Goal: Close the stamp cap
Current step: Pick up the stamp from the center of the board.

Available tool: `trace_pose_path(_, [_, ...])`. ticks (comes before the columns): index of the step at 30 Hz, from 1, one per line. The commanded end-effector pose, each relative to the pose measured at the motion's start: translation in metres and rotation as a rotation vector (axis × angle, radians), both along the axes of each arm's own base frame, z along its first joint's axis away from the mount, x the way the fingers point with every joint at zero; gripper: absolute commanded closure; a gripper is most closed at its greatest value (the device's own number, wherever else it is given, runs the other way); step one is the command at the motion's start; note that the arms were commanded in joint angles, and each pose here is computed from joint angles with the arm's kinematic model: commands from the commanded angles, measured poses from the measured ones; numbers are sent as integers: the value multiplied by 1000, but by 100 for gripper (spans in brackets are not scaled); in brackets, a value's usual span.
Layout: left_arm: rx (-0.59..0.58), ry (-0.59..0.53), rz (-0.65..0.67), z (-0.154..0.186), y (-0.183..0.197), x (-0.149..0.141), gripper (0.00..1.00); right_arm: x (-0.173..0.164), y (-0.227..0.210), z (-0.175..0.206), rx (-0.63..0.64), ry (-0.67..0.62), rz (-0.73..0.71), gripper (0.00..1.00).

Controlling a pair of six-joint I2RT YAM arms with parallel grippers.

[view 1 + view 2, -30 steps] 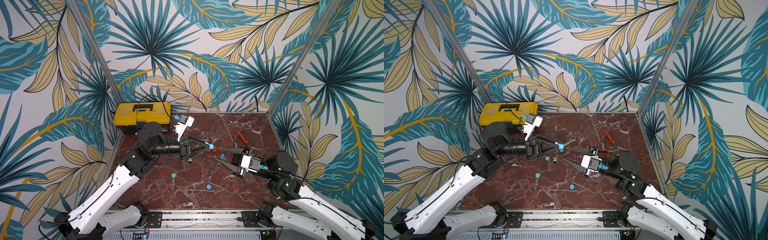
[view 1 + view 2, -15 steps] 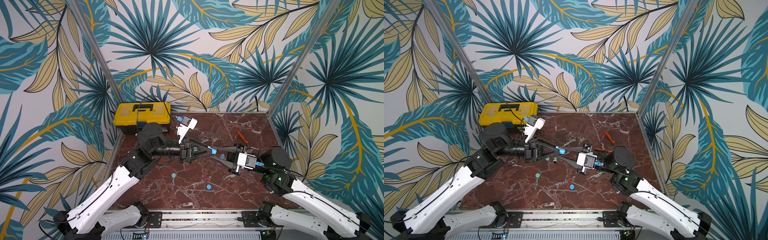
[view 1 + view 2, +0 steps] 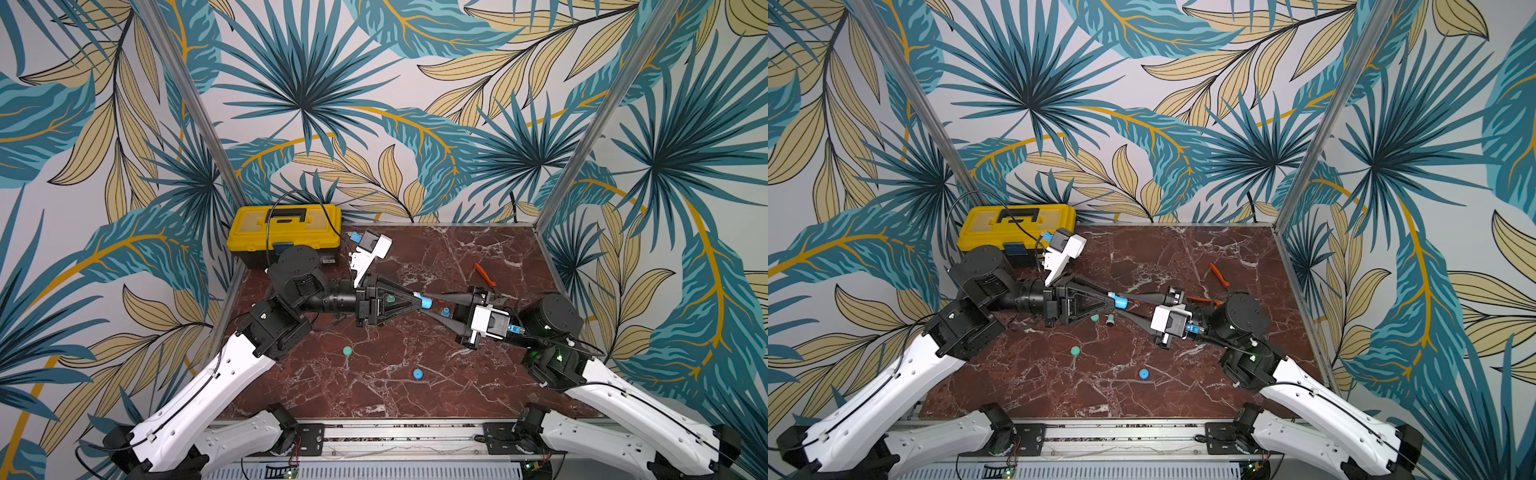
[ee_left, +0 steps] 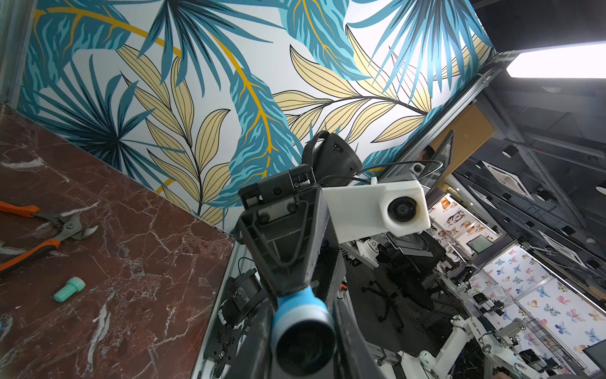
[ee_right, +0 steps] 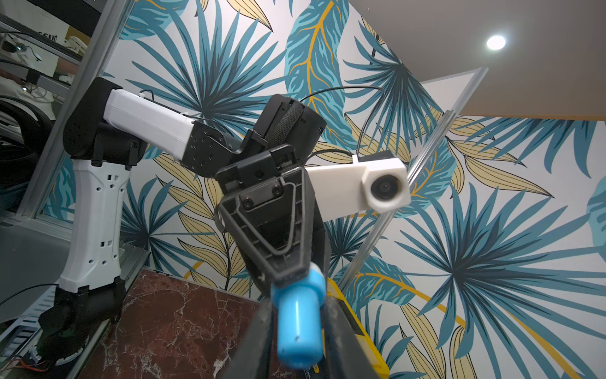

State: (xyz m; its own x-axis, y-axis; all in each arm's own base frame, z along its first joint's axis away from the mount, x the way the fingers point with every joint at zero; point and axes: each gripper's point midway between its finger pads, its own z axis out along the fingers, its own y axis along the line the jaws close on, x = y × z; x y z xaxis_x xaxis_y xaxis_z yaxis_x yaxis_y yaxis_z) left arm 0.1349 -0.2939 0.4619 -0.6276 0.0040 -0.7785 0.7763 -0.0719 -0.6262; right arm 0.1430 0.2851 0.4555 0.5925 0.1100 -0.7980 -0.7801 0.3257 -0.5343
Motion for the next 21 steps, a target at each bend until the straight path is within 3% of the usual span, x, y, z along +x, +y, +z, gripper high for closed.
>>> trace_pose_path(1, [-38,-44,-13,16,6,-9,83,-3,0,8,21,-8,12,73])
trace_pose_path(7, [-33,-43,-18,14,4,-9,81,-1,1,7,20,-5,11,83])
trace_pose_path(10, [-32,-49,-4,12,3,-7,65,1,1,8,23,1,1,90])
trace_pose_path(13, [-24,-71,76,3,5,5,58,4,1,5,23,34,-8,95])
trace_pose_path(17, [-2,-79,175,-13,15,27,46,15,0,-1,23,122,-43,99])
trace_pose_path(21, [18,-93,273,-27,31,47,45,31,-4,-7,54,271,-102,100])
